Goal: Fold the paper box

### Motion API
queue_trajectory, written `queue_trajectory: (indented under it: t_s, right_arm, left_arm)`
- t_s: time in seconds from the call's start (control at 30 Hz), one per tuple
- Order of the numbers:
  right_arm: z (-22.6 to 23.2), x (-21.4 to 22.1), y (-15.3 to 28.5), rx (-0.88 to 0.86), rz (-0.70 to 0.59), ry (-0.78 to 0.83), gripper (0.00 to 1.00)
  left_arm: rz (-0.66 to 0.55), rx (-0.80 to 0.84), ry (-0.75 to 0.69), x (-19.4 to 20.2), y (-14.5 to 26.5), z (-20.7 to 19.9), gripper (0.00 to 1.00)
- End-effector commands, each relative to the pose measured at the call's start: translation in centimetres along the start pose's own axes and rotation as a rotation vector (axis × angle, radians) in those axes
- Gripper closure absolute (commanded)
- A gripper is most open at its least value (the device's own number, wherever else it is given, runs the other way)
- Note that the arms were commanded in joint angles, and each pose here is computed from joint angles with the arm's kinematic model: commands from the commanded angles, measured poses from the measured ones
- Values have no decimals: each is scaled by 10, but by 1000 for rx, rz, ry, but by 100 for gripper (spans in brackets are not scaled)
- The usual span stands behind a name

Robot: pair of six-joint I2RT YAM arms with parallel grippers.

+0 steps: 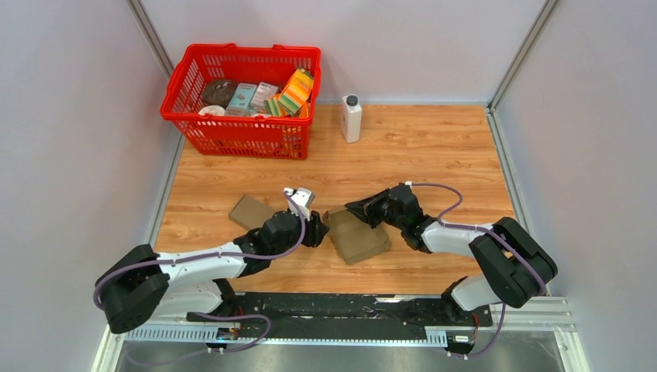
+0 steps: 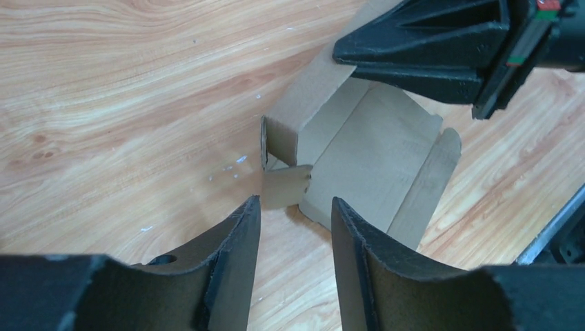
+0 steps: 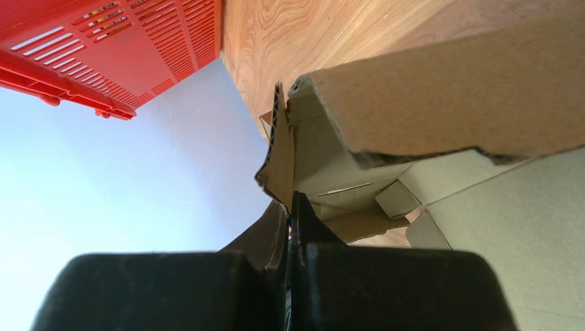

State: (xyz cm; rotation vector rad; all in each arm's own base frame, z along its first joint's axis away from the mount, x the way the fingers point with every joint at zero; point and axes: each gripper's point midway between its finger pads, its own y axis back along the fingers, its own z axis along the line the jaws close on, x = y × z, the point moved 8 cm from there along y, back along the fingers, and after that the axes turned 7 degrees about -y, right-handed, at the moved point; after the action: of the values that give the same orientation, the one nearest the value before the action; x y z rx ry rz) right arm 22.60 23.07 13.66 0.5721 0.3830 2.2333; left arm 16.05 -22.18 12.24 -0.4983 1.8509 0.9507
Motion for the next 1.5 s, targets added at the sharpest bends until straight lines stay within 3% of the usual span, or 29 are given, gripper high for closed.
queue_trajectory:
  t_s: [0.0,0.1,0.43,0.57,0.7,0.8,0.87,0.9,1.0,1.07,1.17,1.27,1.33,1.37,1.47]
  right_arm:
    - [8,1,2,-42,16,11,100]
    - [7,1,3,-40,17,9,100]
    - [9,1,3,-47,14,2,100]
    - [7,0,3,-47,10,-5,100]
    - [5,0,5,-56,2,3,100]
    - [-2,-2,7,-46,-15,10,100]
    - [-4,-3,8,-54,-19,15,100]
    - [-11,-4,10,-46,-21,16,100]
    - [-16,-4,13,-76,-20,26,100]
    - [-23,-3,17,-87,-22,38,100]
    - [-26,0,23,-98,-22,44,100]
    - [-25,2,28,-109,-26,41,100]
    - [-26,1,30,-108,-40,40,100]
    - [-25,1,32,-115,-43,37,100]
    - [-22,2,33,-122,-46,36,100]
  left_arm:
    - [-71,50,-63,-11,8,2,56]
    - [-45,6,-64,-13,5,8,62]
    - [2,45,-100,-19,-30,-4,58]
    - [-15,64,-81,-29,-41,-12,71]
    - [-7,-69,-67,-27,-42,-8,80]
    - [-7,-122,-81,-24,-42,-14,82]
    - [-4,-149,-70,-26,-43,-20,78]
    - [17,-186,-78,-21,-44,-18,71]
    - [27,-266,-101,-16,-45,-23,70]
    - [21,-297,-132,-15,-43,-32,73]
    - [11,-436,-173,-11,-42,-31,85]
    - [20,-463,-169,-4,-44,-29,87]
    - [10,-415,-153,0,-46,-31,81]
    - [2,-389,-146,1,-48,-33,72]
    - [-41,-293,-120,0,-52,-42,58]
